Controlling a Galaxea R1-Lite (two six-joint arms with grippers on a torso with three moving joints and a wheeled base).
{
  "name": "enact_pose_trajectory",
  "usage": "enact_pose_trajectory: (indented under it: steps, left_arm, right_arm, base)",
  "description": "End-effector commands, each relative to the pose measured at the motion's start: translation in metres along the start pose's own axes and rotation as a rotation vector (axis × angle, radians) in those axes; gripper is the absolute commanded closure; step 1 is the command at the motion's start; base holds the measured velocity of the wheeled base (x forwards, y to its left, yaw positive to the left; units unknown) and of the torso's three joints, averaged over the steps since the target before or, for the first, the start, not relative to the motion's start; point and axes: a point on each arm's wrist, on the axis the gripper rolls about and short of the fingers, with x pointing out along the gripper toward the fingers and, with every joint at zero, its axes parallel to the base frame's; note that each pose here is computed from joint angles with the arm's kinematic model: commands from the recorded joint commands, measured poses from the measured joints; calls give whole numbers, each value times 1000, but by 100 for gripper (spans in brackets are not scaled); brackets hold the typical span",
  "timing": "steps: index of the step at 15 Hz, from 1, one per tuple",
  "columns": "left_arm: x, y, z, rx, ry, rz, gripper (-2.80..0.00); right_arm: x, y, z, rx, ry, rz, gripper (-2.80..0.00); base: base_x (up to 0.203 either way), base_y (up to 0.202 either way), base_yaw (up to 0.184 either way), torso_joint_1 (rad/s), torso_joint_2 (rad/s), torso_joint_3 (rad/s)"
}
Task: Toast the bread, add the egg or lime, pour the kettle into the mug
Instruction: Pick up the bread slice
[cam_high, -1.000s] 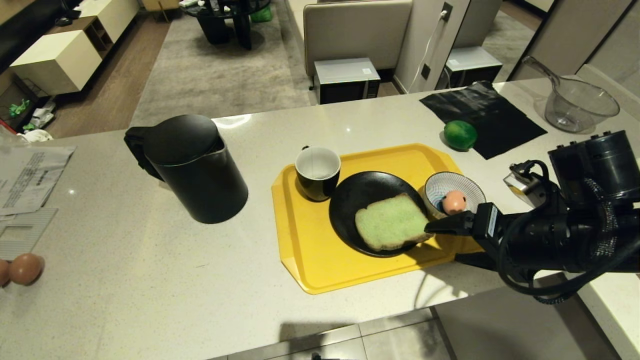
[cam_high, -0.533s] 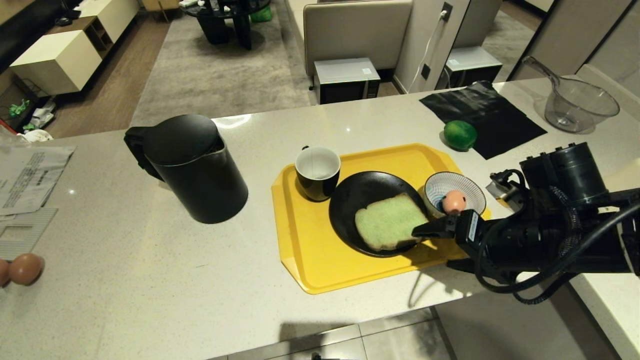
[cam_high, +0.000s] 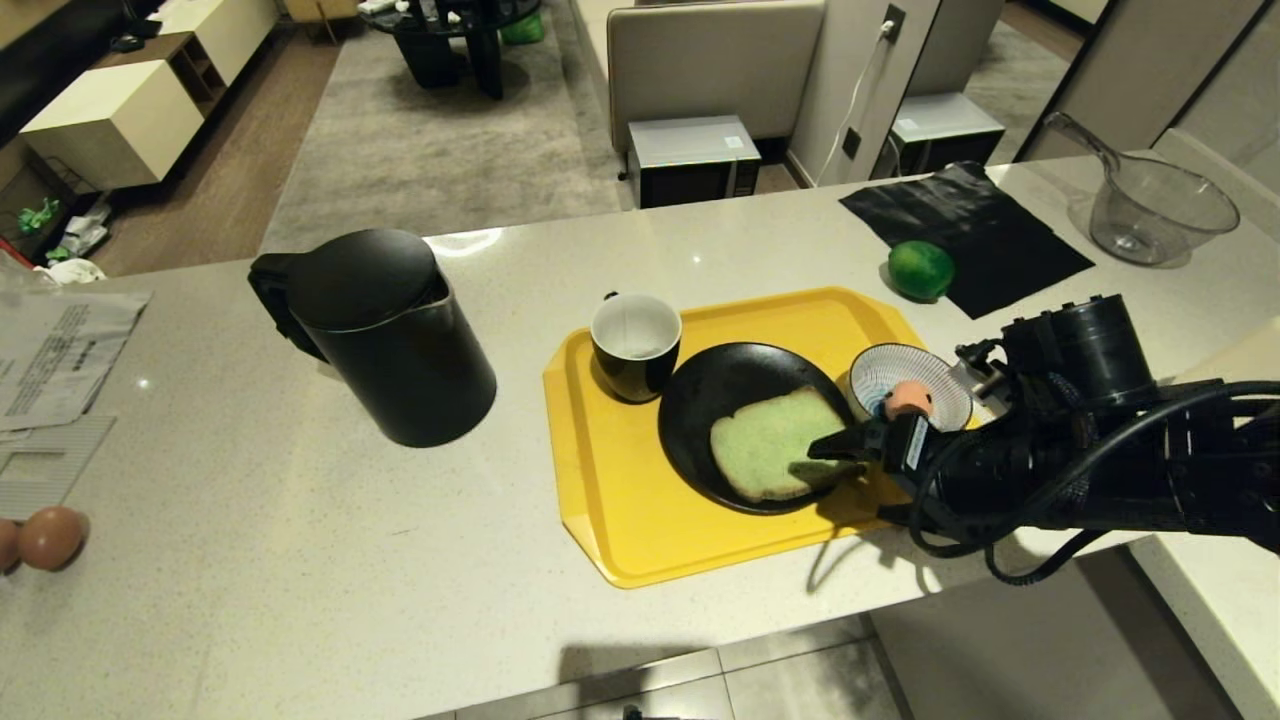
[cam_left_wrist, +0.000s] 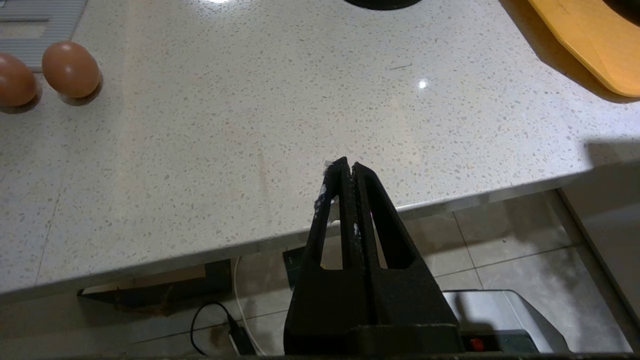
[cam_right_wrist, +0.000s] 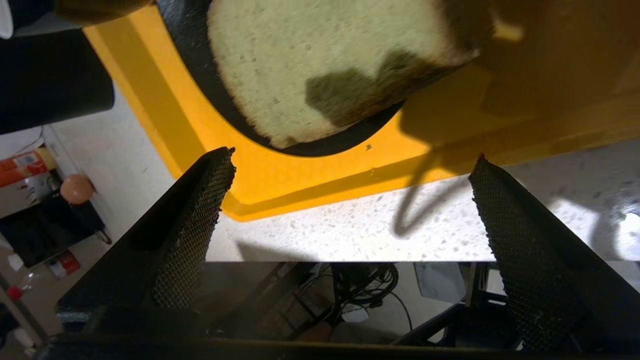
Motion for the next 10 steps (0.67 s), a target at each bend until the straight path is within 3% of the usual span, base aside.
enact_pose_trajectory:
  steps: [1,10]
  left_arm:
    - [0,0,0,0,-1,1,0]
    - [0,0,0,0,-1,1,0]
  right_arm:
    - [4,-6,4,9,-2,-17,-280]
    - [17,-4,12,-10,-37,21,-280]
  base:
    - [0,0,0,0,0,0]
    - [0,0,0,0,0,0]
